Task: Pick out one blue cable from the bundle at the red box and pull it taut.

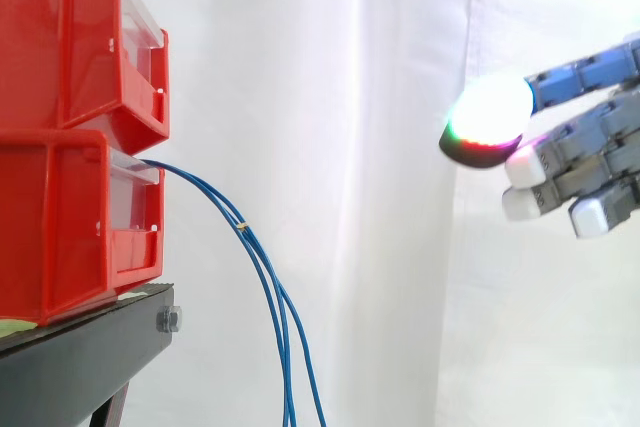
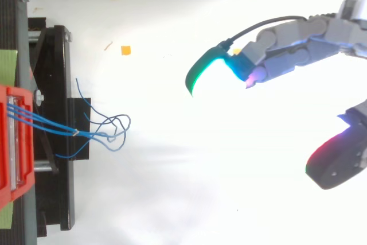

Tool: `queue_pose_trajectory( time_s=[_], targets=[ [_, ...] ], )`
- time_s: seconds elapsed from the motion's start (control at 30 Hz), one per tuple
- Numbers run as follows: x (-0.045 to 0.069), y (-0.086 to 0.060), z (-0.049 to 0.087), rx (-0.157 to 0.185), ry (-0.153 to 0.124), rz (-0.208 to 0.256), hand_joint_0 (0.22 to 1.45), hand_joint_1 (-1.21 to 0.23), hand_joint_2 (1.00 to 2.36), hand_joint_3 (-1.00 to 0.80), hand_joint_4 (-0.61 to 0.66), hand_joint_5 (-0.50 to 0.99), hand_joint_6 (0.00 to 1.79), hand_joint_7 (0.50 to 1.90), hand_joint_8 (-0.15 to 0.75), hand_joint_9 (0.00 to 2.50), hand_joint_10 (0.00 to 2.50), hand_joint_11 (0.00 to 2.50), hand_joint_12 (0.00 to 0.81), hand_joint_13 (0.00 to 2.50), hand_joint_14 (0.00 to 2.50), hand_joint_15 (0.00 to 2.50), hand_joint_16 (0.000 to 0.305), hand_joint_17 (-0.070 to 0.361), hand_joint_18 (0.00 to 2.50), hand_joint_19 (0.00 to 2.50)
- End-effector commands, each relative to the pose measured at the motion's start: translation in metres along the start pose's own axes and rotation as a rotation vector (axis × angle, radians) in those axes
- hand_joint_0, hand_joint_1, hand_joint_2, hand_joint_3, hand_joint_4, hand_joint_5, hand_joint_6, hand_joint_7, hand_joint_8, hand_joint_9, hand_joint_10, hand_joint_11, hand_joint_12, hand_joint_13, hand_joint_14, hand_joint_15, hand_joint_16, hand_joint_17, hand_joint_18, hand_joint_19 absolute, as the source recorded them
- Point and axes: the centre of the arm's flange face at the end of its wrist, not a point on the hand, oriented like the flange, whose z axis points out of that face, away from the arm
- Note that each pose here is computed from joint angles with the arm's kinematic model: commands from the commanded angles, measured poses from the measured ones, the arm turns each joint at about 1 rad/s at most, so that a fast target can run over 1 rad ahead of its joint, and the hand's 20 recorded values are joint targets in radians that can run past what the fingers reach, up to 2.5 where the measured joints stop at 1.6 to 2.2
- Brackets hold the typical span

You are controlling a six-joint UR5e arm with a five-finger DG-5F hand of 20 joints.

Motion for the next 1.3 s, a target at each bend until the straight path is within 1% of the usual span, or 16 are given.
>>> queue_pose_trajectory(
  time_s=[0.0, 0.07, 0.1, 0.2, 0.27, 0.53, 0.57, 0.6, 0.63, 0.77, 0.83, 0.9, 1.1, 1.17, 1.23, 1.27],
  targets=[
    [0.007, -0.015, 0.009, 0.008, 0.002, -0.004, 0.57, -0.6, 1.0, -0.48, 0.21, -0.23, 0.5, 0.6, 0.273, 0.59, 0.0, 0.08, 0.351, 0.43, 0.01, 0.16, 0.051, 0.115, 0.46, 0.5],
    [0.007, -0.017, 0.011, 0.003, -0.005, -0.003, 0.57, -0.6, 1.0, -0.48, 0.21, -0.23, 0.5, 0.61, 0.272, 0.59, 0.0, 0.07, 0.351, 0.44, 0.01, 0.16, 0.051, 0.115, 0.46, 0.5],
    [0.01, -0.027, 0.016, 0.01, -0.01, -0.003, 0.57, -0.6, 1.0, -0.48, 0.21, -0.23, 0.5, 0.61, 0.273, 0.59, 0.0, 0.08, 0.351, 0.44, 0.01, 0.16, 0.051, 0.115, 0.46, 0.49],
    [0.013, -0.035, 0.023, -0.001, -0.021, 0.0, 0.57, -0.6, 1.0, -0.48, 0.21, -0.23, 0.5, 0.61, 0.273, 0.59, 0.0, 0.07, 0.352, 0.44, 0.01, 0.15, 0.051, 0.115, 0.46, 0.49],
    [0.015, -0.035, 0.027, -0.026, -0.03, 0.004, 0.57, -0.6, 1.0, -0.48, 0.21, -0.23, 0.5, 0.61, 0.274, 0.6, 0.0, 0.08, 0.352, 0.44, 0.01, 0.16, 0.051, 0.115, 0.46, 0.5],
    [0.02, -0.04, 0.035, -0.052, -0.057, -0.042, 0.57, -0.6, 1.0, -0.48, 0.22, -0.23, 0.5, 0.61, 0.275, 0.6, 0.0, 0.08, 0.353, 0.44, 0.01, 0.16, 0.051, 0.116, 0.47, 0.5],
    [0.026, -0.055, 0.043, -0.051, -0.059, -0.054, 0.57, -0.6, 1.0, -0.48, 0.22, -0.23, 0.5, 0.61, 0.275, 0.6, 0.0, 0.08, 0.352, 0.44, 0.01, 0.16, 0.051, 0.116, 0.47, 0.5],
    [0.027, -0.057, 0.044, -0.054, -0.059, -0.053, 0.57, -0.6, 1.0, -0.48, 0.22, -0.22, 0.5, 0.61, 0.273, 0.6, 0.0, 0.08, 0.353, 0.44, 0.01, 0.16, 0.051, 0.116, 0.47, 0.5],
    [0.031, -0.068, 0.049, -0.05, -0.058, -0.051, 0.57, -0.6, 1.0, -0.48, 0.22, -0.22, 0.5, 0.61, 0.274, 0.6, 0.0, 0.08, 0.353, 0.44, 0.01, 0.16, 0.051, 0.116, 0.46, 0.49],
    [0.035, -0.07, 0.062, -0.072, -0.07, -0.039, 0.57, -0.6, 1.0, -0.48, 0.22, -0.22, 0.5, 0.61, 0.274, 0.6, 0.0, 0.08, 0.353, 0.44, 0.01, 0.16, 0.051, 0.115, 0.46, 0.51],
    [0.039, -0.078, 0.072, -0.059, -0.087, -0.048, 0.57, -0.6, 1.0, -0.48, 0.22, -0.22, 0.5, 0.61, 0.275, 0.6, 0.0, 0.08, 0.353, 0.44, 0.01, 0.16, 0.051, 0.115, 0.46, 0.5],
    [0.043, -0.083, 0.079, -0.051, -0.092, -0.05, 0.57, -0.6, 1.0, -0.48, 0.22, -0.22, 0.5, 0.61, 0.275, 0.6, 0.0, 0.09, 0.353, 0.43, 0.01, 0.15, 0.051, 0.115, 0.46, 0.5],
    [0.047, -0.077, 0.082, -0.066, -0.098, -0.062, 0.57, -0.6, 1.0, -0.48, 0.23, -0.22, 0.5, 0.61, 0.276, 0.6, 0.0, 0.08, 0.352, 0.43, 0.01, 0.15, 0.051, 0.115, 0.46, 0.5],
    [0.05, -0.086, 0.085, -0.056, -0.104, -0.075, 0.57, -0.6, 1.0, -0.48, 0.23, -0.22, 0.5, 0.61, 0.276, 0.6, 0.0, 0.08, 0.353, 0.43, 0.01, 0.16, 0.051, 0.115, 0.46, 0.49],
    [0.052, -0.086, 0.089, -0.064, -0.104, -0.066, 0.57, -0.6, 1.0, -0.48, 0.23, -0.22, 0.5, 0.62, 0.275, 0.6, 0.0, 0.08, 0.352, 0.43, 0.01, 0.16, 0.051, 0.115, 0.46, 0.5],
    [0.055, -0.094, 0.094, -0.056, -0.103, -0.067, 0.57, -0.6, 1.0, -0.48, 0.23, -0.22, 0.5, 0.62, 0.276, 0.6, 0.0, 0.08, 0.352, 0.43, 0.01, 0.16, 0.051, 0.115, 0.46, 0.5]
  ],
)
